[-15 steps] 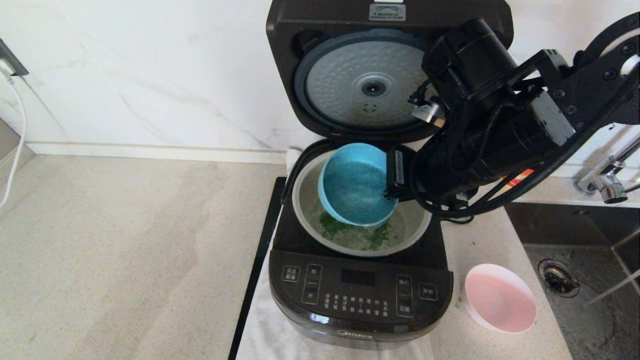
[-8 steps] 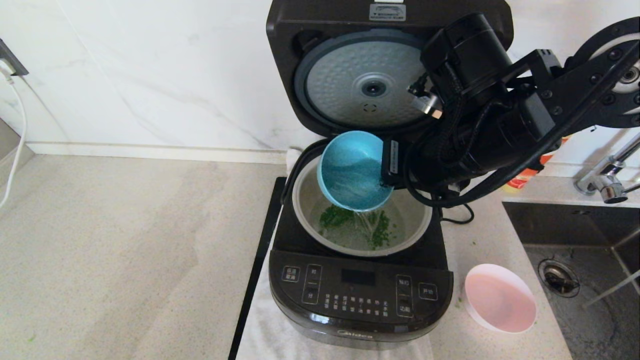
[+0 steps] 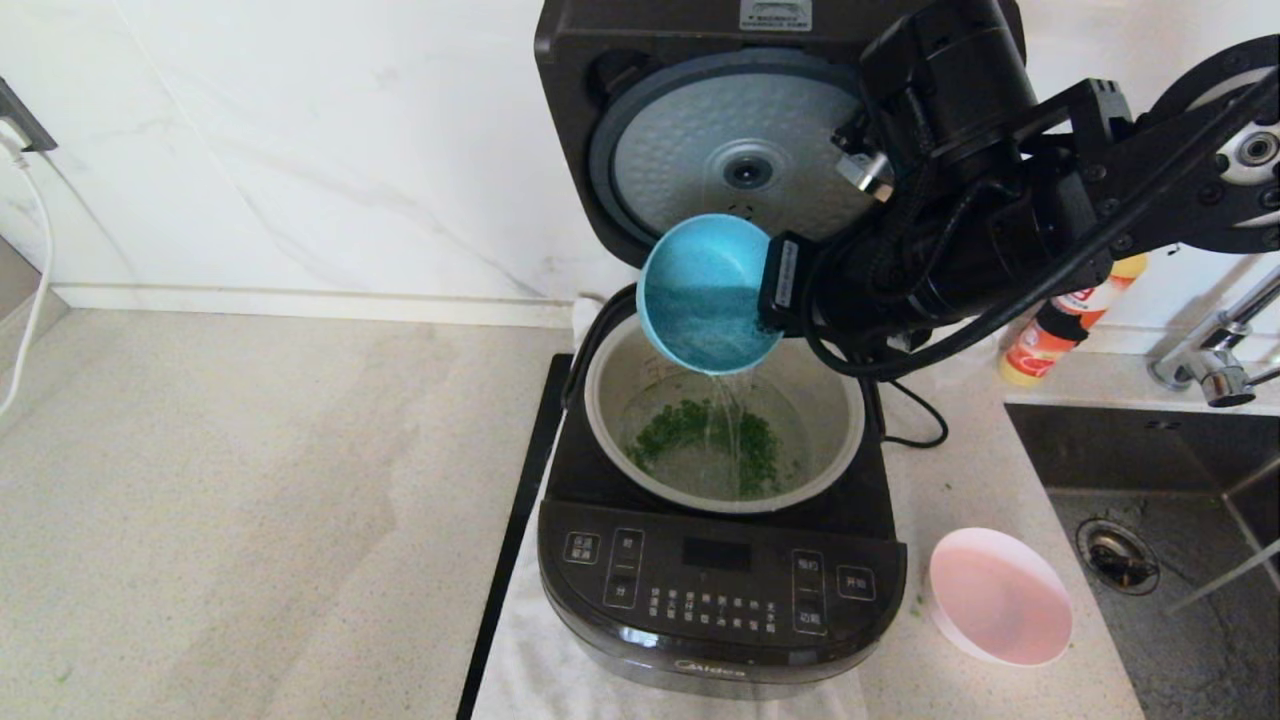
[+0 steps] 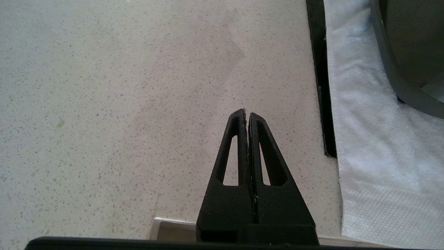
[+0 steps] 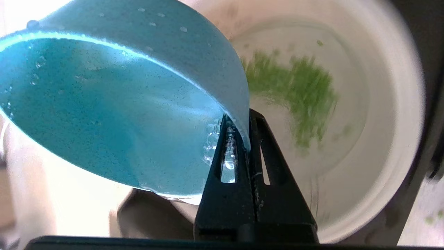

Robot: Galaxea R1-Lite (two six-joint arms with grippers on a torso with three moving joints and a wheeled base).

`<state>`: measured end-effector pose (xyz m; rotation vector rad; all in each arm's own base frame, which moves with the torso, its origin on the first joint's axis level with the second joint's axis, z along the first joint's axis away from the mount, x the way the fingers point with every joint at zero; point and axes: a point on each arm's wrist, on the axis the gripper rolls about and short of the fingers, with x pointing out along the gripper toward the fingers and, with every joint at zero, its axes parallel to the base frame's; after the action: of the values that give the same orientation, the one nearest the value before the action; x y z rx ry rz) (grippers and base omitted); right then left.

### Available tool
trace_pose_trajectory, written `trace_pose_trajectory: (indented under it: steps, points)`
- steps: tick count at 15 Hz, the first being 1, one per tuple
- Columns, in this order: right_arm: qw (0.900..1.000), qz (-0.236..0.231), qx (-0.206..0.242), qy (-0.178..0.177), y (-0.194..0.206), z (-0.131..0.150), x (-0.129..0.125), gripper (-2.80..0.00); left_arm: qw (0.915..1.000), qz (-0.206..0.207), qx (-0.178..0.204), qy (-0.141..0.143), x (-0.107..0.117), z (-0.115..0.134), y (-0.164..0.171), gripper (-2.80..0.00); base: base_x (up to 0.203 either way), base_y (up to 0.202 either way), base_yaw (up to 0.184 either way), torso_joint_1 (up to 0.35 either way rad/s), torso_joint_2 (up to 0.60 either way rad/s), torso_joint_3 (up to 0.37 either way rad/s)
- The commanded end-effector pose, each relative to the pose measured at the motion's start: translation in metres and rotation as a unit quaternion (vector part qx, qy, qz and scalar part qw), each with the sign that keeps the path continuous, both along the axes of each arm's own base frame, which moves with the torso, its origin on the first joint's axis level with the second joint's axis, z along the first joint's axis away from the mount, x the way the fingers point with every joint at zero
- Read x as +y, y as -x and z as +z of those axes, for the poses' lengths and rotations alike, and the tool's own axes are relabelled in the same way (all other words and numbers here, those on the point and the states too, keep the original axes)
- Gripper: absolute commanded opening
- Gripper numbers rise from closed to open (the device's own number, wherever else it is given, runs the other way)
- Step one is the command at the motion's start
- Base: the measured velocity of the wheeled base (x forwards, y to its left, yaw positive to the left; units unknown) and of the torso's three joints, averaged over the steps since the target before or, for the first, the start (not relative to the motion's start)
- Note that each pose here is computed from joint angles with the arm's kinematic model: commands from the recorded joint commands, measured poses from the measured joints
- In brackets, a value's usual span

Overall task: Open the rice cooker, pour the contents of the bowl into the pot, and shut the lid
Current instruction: Pour the water from the bowl into the rice cooker

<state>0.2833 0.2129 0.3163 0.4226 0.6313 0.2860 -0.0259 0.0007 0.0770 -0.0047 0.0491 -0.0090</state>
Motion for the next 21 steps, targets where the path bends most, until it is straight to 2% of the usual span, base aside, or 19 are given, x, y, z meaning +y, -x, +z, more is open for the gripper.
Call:
trace_pose_trajectory:
  steps: [1,6,11,16,21]
  points:
    - [1.000,-0.006,-0.007,-0.004,-0.001,0.001,0.001,-2.80,1.0000,0.000,-0.001,0.000,0.000,0.000,0.000,-2.80,0.000,0.000,0.000,0.000,0.00,0.000]
    - [0.999,-0.021,-0.029,-0.007,0.002,0.008,0.000,-2.80,1.0000,0.000,-0.001,0.000,0.000,0.000,0.000,-2.80,0.000,0.000,0.000,0.000,0.00,0.000]
    - [0.998,-0.052,-0.040,0.015,0.005,0.006,0.000,-2.80,1.0000,0.000,-0.002,0.000,0.000,0.000,0.000,-2.80,0.000,0.000,0.000,0.000,0.00,0.000]
    - [0.997,-0.061,-0.048,0.031,0.014,0.002,0.006,-2.80,1.0000,0.000,-0.002,0.000,0.000,0.000,0.000,-2.80,0.000,0.000,0.000,0.000,0.00,0.000]
    - [0.990,-0.076,-0.111,0.052,0.021,-0.007,0.010,-2.80,1.0000,0.000,-0.002,0.000,0.000,0.000,0.000,-2.80,0.000,0.000,0.000,0.000,0.00,0.000]
